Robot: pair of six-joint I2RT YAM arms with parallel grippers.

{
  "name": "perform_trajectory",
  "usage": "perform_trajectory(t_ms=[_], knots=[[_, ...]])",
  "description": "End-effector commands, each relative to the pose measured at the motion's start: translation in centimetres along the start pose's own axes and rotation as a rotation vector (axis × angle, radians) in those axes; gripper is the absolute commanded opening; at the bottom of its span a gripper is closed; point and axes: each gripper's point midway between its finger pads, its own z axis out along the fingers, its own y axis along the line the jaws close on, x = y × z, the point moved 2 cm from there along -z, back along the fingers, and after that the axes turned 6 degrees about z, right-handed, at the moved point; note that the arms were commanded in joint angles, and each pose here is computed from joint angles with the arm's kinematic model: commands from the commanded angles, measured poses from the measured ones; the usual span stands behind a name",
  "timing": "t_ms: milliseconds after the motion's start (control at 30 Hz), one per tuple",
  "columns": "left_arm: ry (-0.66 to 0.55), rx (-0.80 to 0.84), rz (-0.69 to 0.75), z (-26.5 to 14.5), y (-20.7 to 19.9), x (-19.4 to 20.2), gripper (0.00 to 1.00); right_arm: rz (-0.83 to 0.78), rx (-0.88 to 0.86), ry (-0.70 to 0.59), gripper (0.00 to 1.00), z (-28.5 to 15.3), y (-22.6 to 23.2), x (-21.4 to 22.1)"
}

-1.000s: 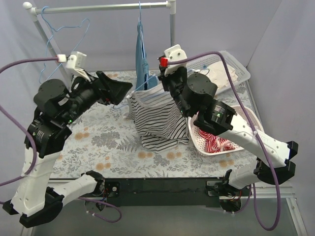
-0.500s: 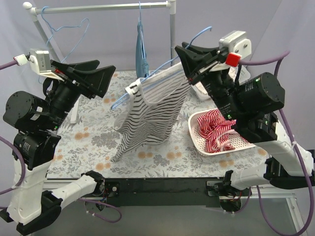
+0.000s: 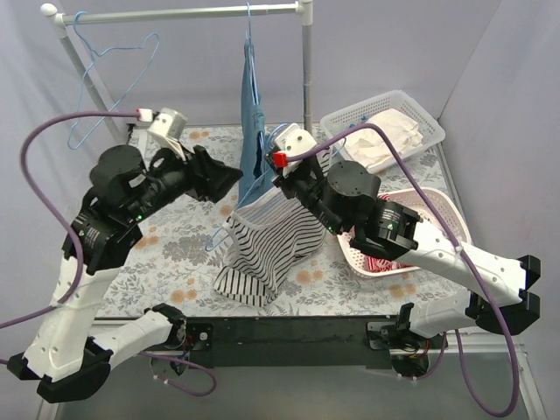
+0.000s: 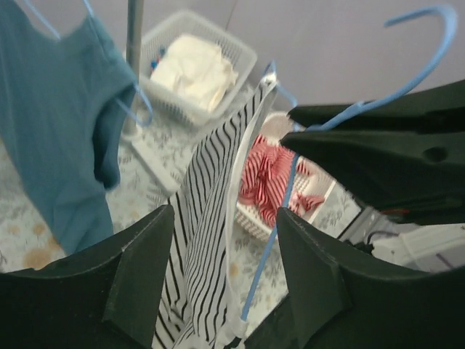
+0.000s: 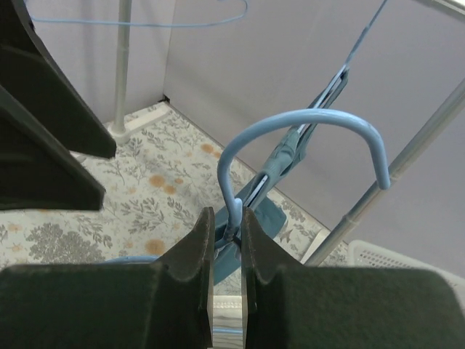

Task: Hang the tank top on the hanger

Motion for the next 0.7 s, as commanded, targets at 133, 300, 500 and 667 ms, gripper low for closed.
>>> perform_trajectory(t_ms=[133,300,500,667], knots=[[0.240,0.070,-0.040,-1.2,0.0,8.0,0.53,0.083,0.034,-0.026,0.01,-0.1,-0.9,0.5],[0.234,0.052,-0.045,-2.1,0.3,9.0,0.52,0.095,0.013,0.011,0.01,0.4,-0.6,2.2],[0.320,0.090,-0.058,-1.8,0.3,11.6,0.52,0.113,-0.021,0.030,0.01,0.8,-0.6,2.8],[0.388,0.059,-0.070,-0.7,1.3,13.6,0.52,0.116,-0.039,0.036,0.01,0.9,-0.3,2.8]])
